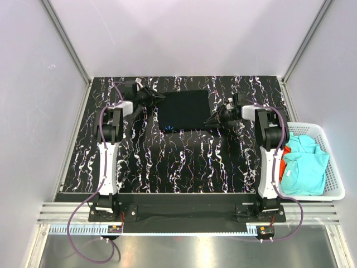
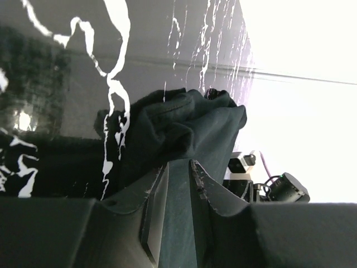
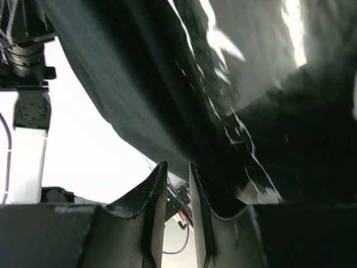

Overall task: Fold and stack the t-shirts
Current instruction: Fold the tshirt

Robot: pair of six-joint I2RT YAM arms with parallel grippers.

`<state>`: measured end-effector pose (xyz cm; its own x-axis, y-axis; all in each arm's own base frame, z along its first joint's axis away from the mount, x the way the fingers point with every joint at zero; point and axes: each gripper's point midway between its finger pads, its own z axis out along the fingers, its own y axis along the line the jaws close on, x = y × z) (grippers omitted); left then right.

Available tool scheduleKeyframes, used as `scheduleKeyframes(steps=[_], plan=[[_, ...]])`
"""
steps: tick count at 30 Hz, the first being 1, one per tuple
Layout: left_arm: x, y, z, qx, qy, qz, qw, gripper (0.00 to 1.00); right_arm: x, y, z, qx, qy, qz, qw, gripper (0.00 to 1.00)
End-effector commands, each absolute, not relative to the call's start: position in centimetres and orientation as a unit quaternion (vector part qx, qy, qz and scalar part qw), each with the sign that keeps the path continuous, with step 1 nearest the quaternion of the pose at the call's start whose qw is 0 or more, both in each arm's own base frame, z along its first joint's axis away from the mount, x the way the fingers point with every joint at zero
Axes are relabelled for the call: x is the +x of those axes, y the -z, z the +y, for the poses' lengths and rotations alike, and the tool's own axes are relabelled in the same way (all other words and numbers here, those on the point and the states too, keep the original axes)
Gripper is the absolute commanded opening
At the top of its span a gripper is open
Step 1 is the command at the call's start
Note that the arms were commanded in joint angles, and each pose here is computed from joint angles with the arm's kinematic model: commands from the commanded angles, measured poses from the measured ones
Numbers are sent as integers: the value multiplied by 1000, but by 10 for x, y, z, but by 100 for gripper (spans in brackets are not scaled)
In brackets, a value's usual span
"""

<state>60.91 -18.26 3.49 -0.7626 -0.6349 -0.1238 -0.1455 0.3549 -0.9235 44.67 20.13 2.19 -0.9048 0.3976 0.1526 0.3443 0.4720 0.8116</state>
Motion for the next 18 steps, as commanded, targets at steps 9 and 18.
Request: scheduleKeyframes(steps=[9,18], plan=[[604,-121,-171,-163,482,810,291,30,417,-64,192,190,-456,867,72,31],[503,-134,-215,-119,470,837,256,33,467,-112,184,169,-434,869,165,52]])
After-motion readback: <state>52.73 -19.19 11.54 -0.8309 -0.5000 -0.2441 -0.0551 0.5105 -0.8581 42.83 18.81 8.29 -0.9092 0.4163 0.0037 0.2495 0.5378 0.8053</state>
